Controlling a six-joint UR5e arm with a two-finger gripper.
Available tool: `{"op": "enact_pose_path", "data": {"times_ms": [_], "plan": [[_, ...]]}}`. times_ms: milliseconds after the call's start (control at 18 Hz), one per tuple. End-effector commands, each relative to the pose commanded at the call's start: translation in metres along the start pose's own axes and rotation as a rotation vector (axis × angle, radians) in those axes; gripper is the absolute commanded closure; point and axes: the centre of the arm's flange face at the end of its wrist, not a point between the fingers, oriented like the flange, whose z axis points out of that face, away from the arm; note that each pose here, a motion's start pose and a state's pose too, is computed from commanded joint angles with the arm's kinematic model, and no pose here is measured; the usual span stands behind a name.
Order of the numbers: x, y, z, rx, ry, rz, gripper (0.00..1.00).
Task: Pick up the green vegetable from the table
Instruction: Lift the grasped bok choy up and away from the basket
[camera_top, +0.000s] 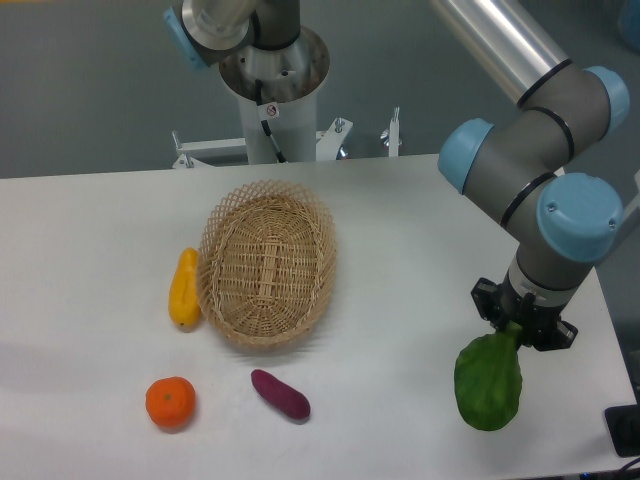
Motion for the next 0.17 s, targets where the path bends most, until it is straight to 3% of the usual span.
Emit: {"op": "enact_pose_path", "data": {"times_ms": [167], "plan": [[0.001,0.0001,0.0009,0.001,0.002,0.0,0.97]]}}
